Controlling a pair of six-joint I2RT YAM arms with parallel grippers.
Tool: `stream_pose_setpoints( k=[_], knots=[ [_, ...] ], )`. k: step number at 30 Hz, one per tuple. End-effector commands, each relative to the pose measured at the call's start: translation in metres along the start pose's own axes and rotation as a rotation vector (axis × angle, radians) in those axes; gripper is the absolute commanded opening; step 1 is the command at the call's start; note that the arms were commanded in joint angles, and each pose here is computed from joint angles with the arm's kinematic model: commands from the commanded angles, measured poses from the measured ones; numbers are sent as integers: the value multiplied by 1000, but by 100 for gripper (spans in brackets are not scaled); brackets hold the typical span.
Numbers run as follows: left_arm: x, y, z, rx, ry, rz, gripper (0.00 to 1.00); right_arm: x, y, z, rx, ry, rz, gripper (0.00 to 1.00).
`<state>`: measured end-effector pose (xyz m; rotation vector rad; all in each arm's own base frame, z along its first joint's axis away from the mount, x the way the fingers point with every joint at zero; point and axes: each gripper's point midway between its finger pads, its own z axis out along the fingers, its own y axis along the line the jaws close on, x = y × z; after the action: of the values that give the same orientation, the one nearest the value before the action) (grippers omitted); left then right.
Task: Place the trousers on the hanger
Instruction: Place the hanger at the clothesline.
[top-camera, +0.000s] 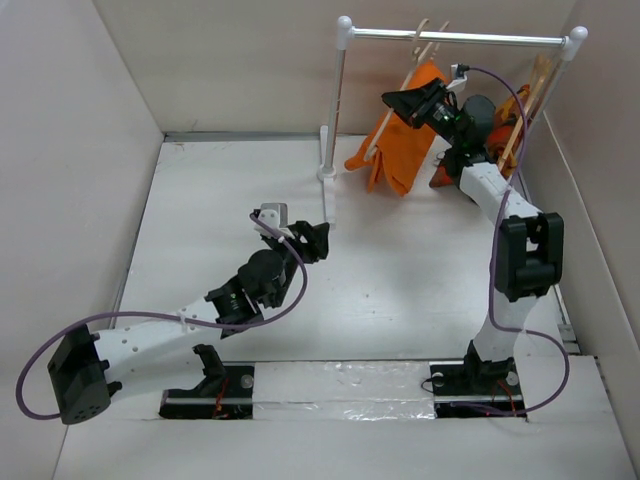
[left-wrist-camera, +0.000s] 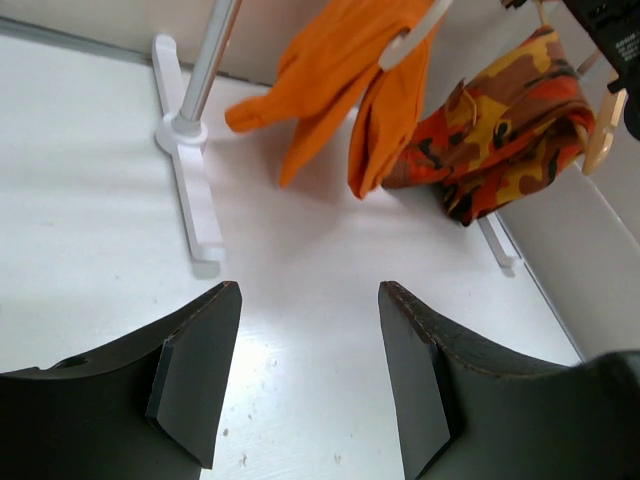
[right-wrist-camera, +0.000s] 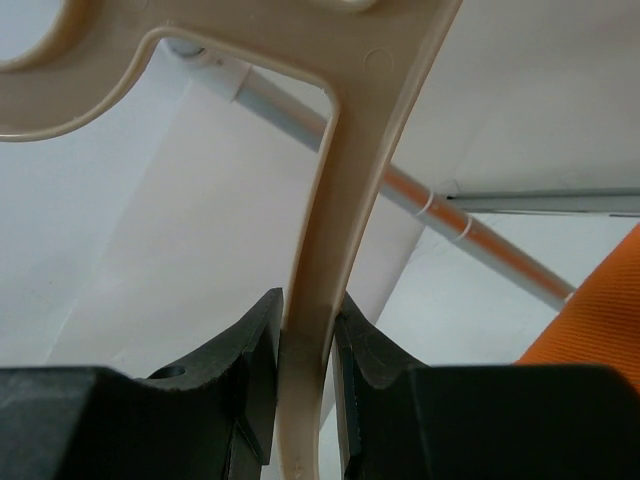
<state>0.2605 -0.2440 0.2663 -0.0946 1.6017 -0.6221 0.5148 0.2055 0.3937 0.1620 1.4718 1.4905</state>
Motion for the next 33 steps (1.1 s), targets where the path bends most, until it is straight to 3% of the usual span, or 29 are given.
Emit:
stream_pose_setpoints(
  k=[1, 17, 20, 21, 23, 24, 27, 28, 33],
  knots=[
    [9, -1, -2, 14, 26, -62, 54, -38, 86, -1, -233, -75, -193, 7],
    [19, -2, 0, 19, 51, -67, 54, -54, 31, -3, -198, -91, -115, 9],
    [20, -1, 1, 9, 51, -61, 54, -47, 21, -6, -181, -84, -118, 28],
    [19, -2, 2, 11, 50, -63, 54, -46, 23, -8, -191, -87, -124, 42],
    [19, -3, 3, 12, 49, -61, 54, -43, 8, -16, -167, -90, -106, 52],
    [20, -2, 3, 8, 49, -50, 54, -43, 12, -18, -177, -93, -112, 64],
    [18, -2, 4, 1, 46, -44, 54, -43, 2, -27, -163, -101, -119, 83],
    [18, -2, 4, 4, 45, -45, 54, -43, 5, -29, -166, -104, -127, 100],
    [18, -3, 7, 0, 43, -34, 54, -44, -8, -41, -78, -146, -191, 100]
  ],
)
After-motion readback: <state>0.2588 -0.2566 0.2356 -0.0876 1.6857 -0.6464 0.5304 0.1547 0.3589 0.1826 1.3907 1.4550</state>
